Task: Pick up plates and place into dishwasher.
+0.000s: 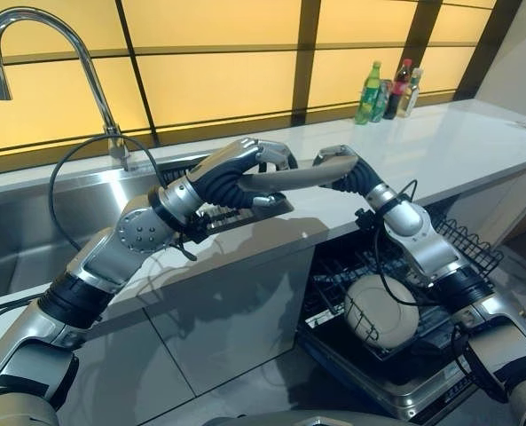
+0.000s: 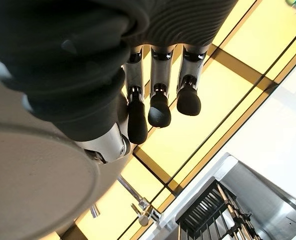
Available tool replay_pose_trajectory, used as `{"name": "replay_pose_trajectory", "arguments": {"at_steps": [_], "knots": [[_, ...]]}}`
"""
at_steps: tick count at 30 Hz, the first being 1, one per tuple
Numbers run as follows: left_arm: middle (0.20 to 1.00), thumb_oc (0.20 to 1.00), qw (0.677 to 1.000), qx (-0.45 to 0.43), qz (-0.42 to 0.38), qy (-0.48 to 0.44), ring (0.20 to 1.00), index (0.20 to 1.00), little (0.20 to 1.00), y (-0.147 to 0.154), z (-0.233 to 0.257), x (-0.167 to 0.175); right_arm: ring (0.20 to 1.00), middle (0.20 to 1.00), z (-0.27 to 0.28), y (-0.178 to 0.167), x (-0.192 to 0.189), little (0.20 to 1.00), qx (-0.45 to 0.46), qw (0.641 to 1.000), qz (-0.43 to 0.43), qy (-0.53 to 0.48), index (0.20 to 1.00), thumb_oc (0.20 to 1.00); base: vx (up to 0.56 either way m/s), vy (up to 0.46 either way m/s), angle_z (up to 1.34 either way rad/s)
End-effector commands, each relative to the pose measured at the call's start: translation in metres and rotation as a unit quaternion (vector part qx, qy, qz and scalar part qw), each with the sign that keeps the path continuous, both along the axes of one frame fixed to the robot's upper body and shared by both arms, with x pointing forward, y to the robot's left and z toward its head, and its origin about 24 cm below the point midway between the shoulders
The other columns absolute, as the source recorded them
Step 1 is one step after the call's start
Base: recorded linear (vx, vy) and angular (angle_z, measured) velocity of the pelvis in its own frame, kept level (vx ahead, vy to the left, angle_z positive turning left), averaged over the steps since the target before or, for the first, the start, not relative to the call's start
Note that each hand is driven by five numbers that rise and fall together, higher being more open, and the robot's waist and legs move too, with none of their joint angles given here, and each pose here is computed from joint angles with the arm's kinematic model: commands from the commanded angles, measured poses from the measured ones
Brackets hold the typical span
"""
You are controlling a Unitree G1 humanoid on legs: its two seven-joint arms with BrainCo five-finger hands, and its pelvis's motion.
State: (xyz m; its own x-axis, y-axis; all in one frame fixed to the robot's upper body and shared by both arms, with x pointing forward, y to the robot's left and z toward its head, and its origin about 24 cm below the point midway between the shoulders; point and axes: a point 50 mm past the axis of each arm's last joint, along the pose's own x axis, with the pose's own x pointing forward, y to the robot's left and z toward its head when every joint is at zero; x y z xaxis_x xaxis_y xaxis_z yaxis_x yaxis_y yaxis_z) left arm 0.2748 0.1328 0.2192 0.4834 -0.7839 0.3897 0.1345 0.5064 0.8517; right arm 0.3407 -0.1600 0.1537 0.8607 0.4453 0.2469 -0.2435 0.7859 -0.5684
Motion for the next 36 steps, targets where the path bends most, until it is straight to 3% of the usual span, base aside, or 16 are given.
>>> {"name": "replay_pose_trajectory", "arguments": {"at_steps": [1,8,16,20,24,30,36], "knots": [[1.0,1.0,0.995,-0.026,0.071,-0.061,1.0,1.0,1.0,0.022,0.019,0.007,0.2,0.2,0.046,-0.025,-0.003,0.2,-0.012,0.994,-0.03,-0.103,0.2,0.2,0.0,0.0,0.0],[1.0,1.0,0.971,0.029,0.195,-0.137,1.0,1.0,1.0,0.061,0.017,0.01,0.2,0.2,0.041,-0.077,-0.012,0.2,-0.079,0.987,-0.108,-0.09,0.2,0.2,0.0,0.0,0.0],[1.0,1.0,0.952,0.017,0.279,-0.127,1.0,1.0,1.0,0.096,0.012,0.01,0.2,0.2,0.039,-0.123,-0.025,0.2,-0.125,0.972,-0.183,-0.074,0.2,0.2,-0.01,-0.007,-0.06],[1.0,1.0,0.956,-0.011,0.28,-0.093,1.0,1.0,1.0,0.104,0.008,0.009,0.2,0.2,0.036,-0.148,-0.031,0.2,-0.161,0.956,-0.24,-0.05,0.2,0.2,0.0,-0.014,-0.07],[1.0,1.0,0.964,-0.054,0.257,-0.04,1.0,1.0,1.0,0.108,0.001,0.0,0.2,0.2,0.013,-0.187,-0.045,0.2,-0.193,0.928,-0.312,0.06,0.2,0.2,0.0,-0.02,-0.09],[1.0,1.0,0.973,-0.116,0.2,0.01,1.0,1.0,1.0,0.101,-0.006,-0.011,0.2,0.2,-0.023,-0.232,-0.069,0.2,-0.109,0.884,-0.373,0.26,0.2,0.2,0.0,-0.047,-0.03],[1.0,1.0,0.976,-0.147,0.15,0.059,1.0,1.0,1.0,0.084,-0.019,-0.016,0.2,0.2,-0.057,-0.254,-0.086,0.2,-0.05,0.828,-0.413,0.377,0.2,0.2,0.0,-0.077,-0.02]]}}
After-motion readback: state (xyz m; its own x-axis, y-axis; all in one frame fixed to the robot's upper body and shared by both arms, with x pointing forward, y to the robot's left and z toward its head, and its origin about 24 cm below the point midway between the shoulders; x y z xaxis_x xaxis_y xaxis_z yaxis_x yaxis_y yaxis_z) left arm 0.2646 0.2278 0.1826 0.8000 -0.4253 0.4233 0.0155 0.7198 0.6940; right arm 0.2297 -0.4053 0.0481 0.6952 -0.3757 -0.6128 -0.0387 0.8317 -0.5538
